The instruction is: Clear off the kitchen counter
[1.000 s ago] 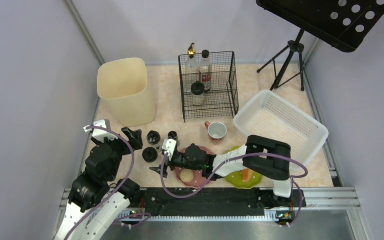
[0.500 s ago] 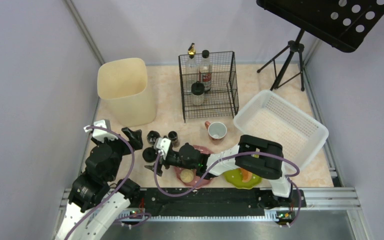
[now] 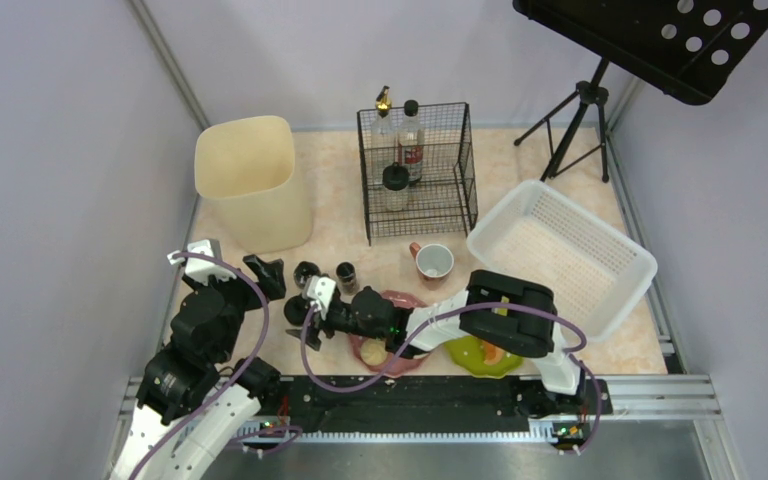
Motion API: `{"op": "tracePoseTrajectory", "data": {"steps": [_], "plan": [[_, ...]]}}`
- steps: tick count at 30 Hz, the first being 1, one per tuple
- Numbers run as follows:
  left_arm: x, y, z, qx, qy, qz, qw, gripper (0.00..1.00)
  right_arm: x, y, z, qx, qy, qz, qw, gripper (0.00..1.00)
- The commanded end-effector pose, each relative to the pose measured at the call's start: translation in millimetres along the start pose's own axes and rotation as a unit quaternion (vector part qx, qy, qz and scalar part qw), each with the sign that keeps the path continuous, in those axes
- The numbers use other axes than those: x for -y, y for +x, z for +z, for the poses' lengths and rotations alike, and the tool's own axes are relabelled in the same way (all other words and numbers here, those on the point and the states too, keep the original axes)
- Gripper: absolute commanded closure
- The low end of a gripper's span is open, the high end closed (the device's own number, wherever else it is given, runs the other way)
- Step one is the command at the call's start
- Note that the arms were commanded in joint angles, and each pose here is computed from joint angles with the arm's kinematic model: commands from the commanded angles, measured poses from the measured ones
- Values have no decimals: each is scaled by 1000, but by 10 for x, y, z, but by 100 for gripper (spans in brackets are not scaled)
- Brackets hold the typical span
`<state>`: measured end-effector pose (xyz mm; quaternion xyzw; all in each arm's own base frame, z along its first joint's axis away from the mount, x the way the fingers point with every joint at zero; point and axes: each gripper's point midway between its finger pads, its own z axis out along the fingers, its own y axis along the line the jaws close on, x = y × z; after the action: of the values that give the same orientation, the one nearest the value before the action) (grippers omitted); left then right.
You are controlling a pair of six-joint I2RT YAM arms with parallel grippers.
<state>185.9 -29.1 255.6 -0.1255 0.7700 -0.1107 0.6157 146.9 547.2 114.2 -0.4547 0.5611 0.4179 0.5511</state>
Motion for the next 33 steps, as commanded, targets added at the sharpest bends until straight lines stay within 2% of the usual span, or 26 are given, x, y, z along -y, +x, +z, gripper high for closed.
{"op": "tracePoseTrajectory", "data": {"steps": [1, 7, 15, 28, 33], "plan": [[34, -60, -6, 12, 8, -8, 1000, 4, -64, -196, 100, 30, -10, 1, 1000, 21], [35, -57, -2, 11, 8, -8, 1000, 4, -69, -170, 129, 27, -13, 1, 1000, 39], [32, -59, -2, 11, 7, -7, 1000, 4, -57, -369, 23, 47, -7, -1, 999, 62], [-107, -172, -99, 47, -16, -28, 998, 4, -15, -1274, -525, 129, 8, -6, 992, 66], [-106, -176, -100, 47, -16, -29, 998, 4, 32, -1697, -782, 141, 18, -4, 990, 66]]}}
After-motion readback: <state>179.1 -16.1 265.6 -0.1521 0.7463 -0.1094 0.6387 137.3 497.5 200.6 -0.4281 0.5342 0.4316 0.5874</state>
